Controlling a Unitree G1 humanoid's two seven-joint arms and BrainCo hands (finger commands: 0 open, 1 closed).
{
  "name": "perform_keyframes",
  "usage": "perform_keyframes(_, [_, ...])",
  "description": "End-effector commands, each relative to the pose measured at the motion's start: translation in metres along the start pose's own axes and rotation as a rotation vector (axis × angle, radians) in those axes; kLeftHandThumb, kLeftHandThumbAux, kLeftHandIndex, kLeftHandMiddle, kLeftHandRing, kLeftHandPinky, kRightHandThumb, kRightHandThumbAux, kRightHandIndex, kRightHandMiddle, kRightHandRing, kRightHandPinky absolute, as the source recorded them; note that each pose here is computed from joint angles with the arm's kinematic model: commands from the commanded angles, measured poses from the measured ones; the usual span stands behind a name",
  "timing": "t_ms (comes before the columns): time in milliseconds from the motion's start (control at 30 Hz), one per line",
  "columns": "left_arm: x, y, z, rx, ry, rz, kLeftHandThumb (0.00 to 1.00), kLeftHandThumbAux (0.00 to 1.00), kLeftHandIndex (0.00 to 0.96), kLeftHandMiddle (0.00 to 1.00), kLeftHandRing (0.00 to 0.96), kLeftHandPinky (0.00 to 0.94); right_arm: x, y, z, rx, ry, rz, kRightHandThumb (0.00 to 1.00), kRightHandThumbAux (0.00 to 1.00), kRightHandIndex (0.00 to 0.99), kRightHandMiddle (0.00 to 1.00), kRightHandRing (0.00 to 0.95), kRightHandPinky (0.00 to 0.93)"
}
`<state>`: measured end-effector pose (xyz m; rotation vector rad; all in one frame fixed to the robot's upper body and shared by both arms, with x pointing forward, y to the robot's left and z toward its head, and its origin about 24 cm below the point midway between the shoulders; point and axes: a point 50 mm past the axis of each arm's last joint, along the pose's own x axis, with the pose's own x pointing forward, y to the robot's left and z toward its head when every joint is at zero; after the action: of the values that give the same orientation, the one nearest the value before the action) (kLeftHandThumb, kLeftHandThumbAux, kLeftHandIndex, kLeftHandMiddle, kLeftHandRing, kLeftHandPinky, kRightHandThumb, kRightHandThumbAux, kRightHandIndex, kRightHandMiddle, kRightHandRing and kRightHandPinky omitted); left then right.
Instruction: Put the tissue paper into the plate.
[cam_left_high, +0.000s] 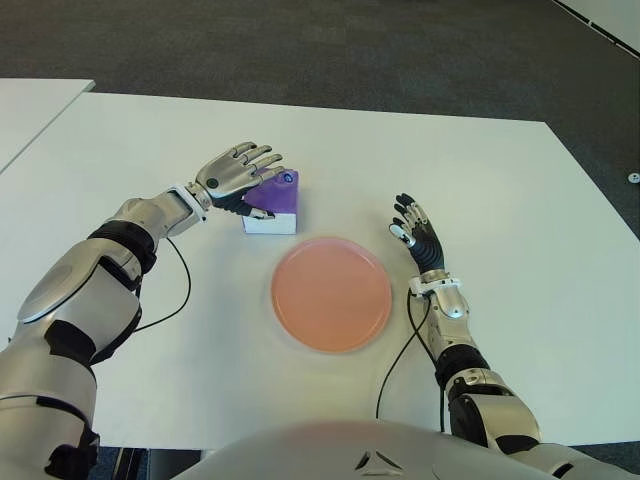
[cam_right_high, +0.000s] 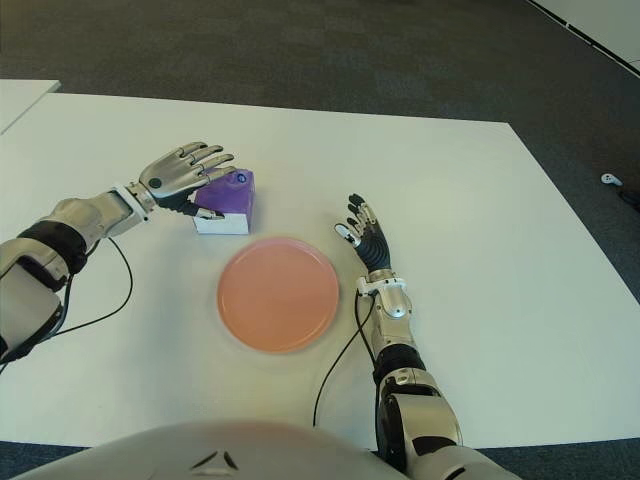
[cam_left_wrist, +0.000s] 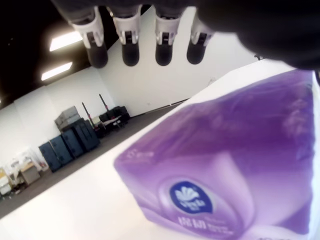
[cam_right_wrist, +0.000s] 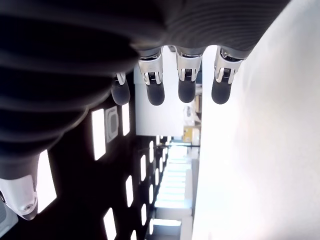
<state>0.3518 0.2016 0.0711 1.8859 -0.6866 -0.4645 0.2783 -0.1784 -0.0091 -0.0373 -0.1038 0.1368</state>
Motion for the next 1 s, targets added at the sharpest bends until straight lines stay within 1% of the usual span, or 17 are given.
perform_keyframes(33, [-0.0022,-0.0041,0.0029,-0.037,-0.027,-0.069,0.314,0.047,0.000,0.000,0.000,0.000,-0.0586,0.0048,-0.0525,0.045,0.272,-0.023,0.000,0.538,0.000,0.000,0.000,0.000])
perform_keyframes(233, [-0.0046,-0.0052,0.0036,-0.087,-0.033,-0.103,0.320,0.053,0.000,0.000,0.000,0.000,-0.0589,0.0055,-0.0530,0.055,0.273,-0.024,0.000,0.537,0.000,0.000,0.000,0.000])
perform_keyframes(700, [-0.0073,-0.0070,0.0036,-0.208,0.001,-0.159,0.338,0.060,0.000,0.000,0.000,0.000,-0.0590,0.0065,-0.0517,0.042,0.264,-0.005,0.000,0.541,0.000,0.000,0.000,0.000])
perform_keyframes(1000, [-0.0082,-0.0082,0.0049,-0.240,0.005,-0.180,0.331,0.057,0.000,0.000,0.000,0.000,-0.0586,0.0074,-0.0515,0.039,0.266,-0.001,0.000,0.554,0.000,0.000,0.000,0.000])
